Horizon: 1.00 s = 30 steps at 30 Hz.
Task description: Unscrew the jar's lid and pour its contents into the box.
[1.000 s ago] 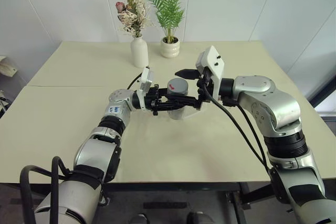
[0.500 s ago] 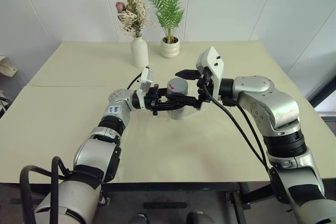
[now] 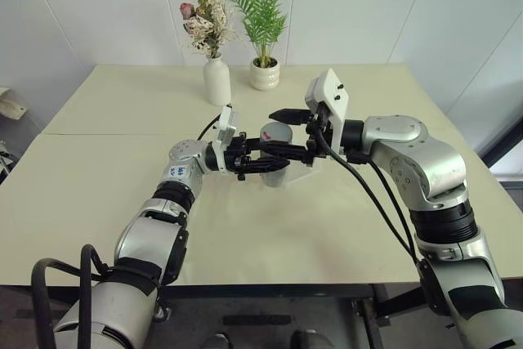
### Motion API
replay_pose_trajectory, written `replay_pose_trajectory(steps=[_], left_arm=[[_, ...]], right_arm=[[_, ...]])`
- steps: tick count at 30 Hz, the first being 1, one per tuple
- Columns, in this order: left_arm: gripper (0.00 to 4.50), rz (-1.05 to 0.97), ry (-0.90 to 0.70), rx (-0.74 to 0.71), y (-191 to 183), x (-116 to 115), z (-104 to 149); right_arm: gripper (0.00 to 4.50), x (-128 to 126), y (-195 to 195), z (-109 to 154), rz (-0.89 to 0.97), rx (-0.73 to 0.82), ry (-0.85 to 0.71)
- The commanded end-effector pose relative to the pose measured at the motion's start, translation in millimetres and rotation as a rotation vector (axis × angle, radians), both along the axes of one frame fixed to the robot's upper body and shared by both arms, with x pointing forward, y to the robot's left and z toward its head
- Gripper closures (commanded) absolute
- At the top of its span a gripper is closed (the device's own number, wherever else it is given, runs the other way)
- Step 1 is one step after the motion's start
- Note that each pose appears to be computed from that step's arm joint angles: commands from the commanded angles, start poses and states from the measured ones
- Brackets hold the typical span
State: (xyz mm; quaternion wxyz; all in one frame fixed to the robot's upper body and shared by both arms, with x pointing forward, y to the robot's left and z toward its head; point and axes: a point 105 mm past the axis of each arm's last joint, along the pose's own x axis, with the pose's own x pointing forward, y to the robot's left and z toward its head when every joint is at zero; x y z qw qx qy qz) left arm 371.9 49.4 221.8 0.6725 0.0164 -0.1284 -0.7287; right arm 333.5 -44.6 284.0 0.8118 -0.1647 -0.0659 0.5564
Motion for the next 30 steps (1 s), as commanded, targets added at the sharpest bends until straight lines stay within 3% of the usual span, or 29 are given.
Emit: replay_pose_trajectory(steps=[1, 11, 30], left_arm=[[2.32, -0.109, -0.068, 0.009, 2.6, -12.3, 7.0], [2.32, -0.11, -0.068, 0.008, 2.5, -12.6, 6.2], [2.32, -0.107, -0.063, 0.027, 3.6, -14.1, -3.9]], right_arm=[[1.96, -4.0, -0.1, 13.1, 0.007, 0.018, -0.045], [1.96, -3.9, -1.9, 14.7, 0.004, 0.017, -0.046], [1.96, -0.6, -18.5, 51.1, -0.055, 0.052, -0.135]])
